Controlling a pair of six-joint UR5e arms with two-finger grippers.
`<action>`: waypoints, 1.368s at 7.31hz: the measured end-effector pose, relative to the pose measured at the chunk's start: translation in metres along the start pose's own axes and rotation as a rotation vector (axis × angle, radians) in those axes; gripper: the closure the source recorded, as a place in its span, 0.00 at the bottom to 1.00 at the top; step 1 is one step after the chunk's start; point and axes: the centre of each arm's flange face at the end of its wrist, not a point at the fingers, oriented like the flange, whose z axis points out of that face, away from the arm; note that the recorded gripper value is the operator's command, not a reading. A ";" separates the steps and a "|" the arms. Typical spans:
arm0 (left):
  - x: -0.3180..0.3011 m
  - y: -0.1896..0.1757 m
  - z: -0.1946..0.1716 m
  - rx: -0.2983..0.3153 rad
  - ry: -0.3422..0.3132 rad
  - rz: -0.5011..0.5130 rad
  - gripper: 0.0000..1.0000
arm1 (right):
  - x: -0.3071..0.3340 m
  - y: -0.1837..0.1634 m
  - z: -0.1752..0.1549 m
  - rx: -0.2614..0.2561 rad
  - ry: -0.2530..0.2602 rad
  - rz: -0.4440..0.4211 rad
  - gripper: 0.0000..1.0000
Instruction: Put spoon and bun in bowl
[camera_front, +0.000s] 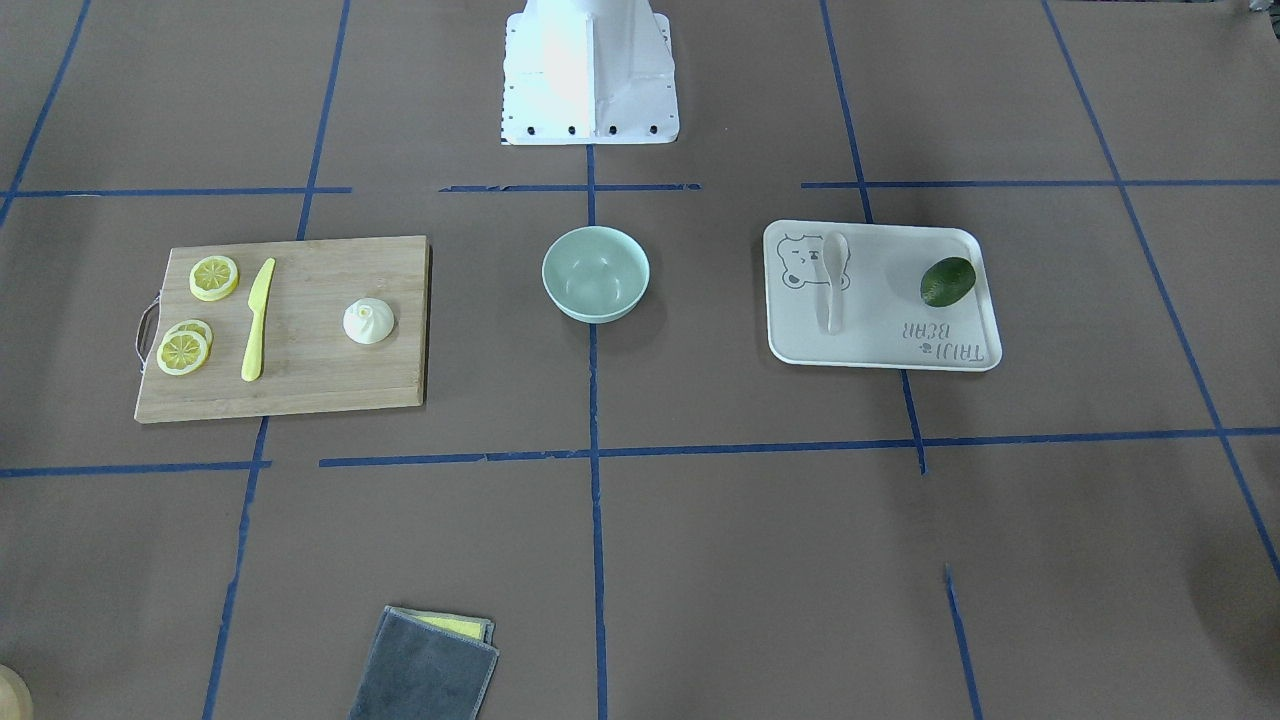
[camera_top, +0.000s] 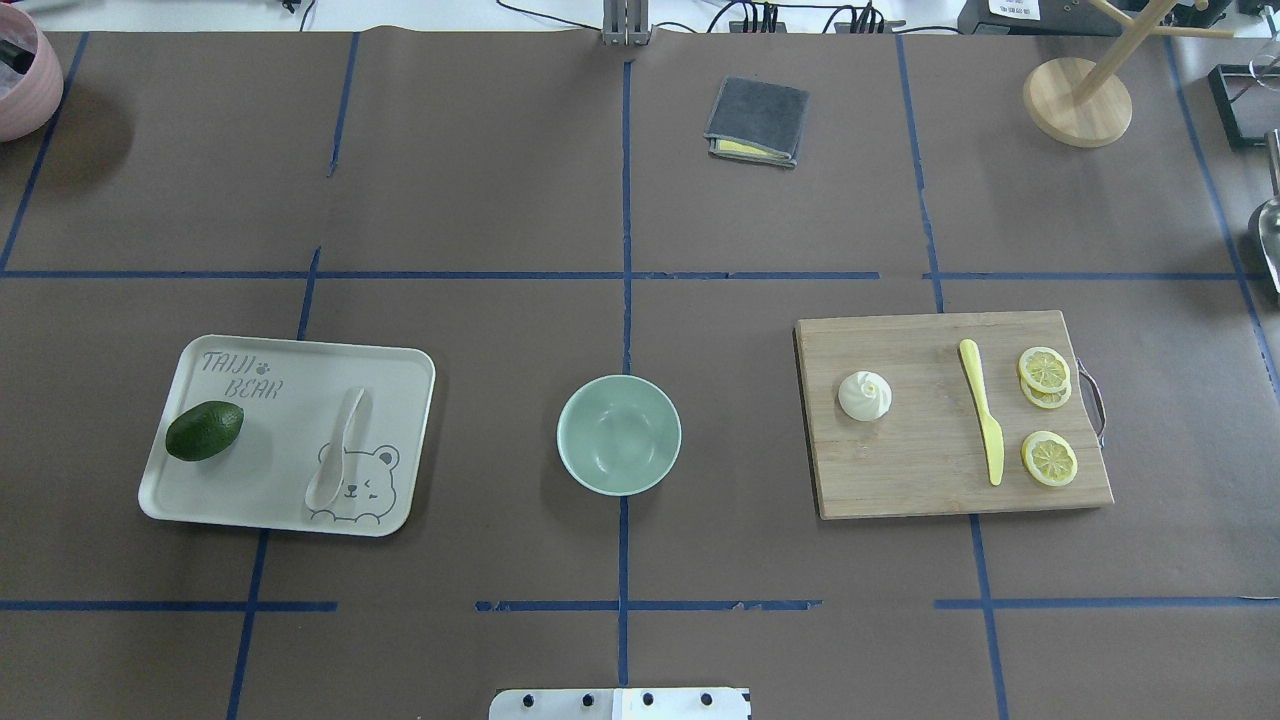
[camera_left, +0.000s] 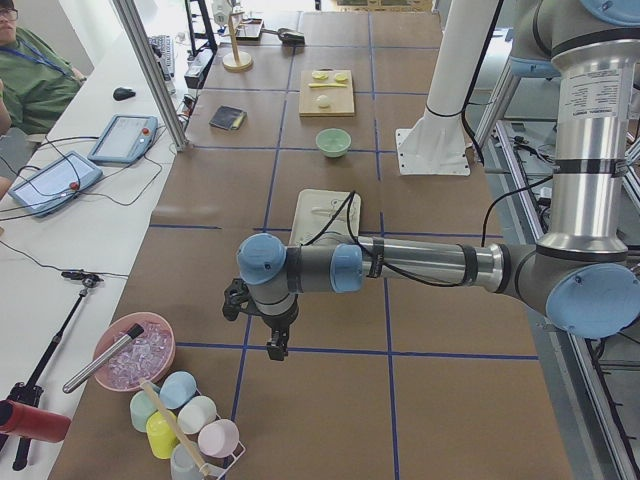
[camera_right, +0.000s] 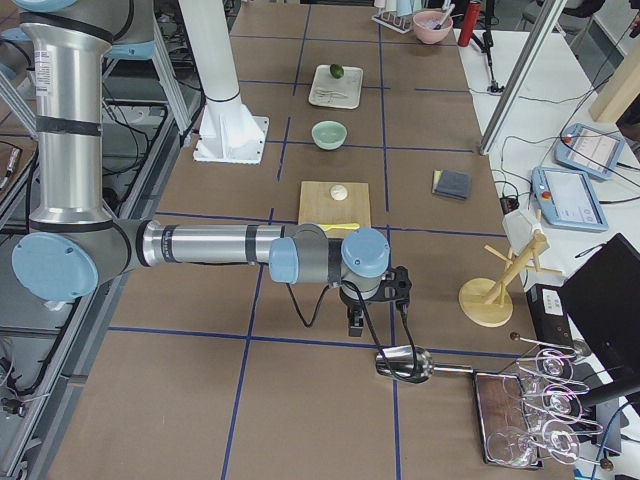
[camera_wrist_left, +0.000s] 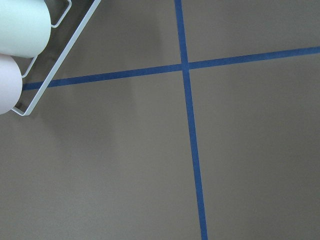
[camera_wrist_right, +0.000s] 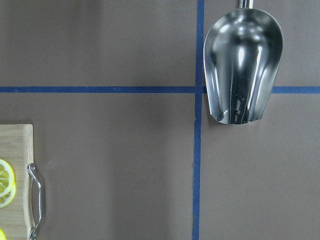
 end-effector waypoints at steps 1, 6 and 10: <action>0.001 -0.001 -0.001 0.003 0.000 0.001 0.00 | 0.000 0.000 0.000 0.000 0.000 0.002 0.00; 0.120 -0.036 -0.071 0.162 -0.015 0.072 0.00 | -0.010 -0.008 -0.008 0.017 -0.004 -0.006 0.00; 0.284 -0.036 -0.047 0.192 0.105 0.054 0.00 | -0.023 -0.017 -0.015 0.032 -0.010 -0.030 0.00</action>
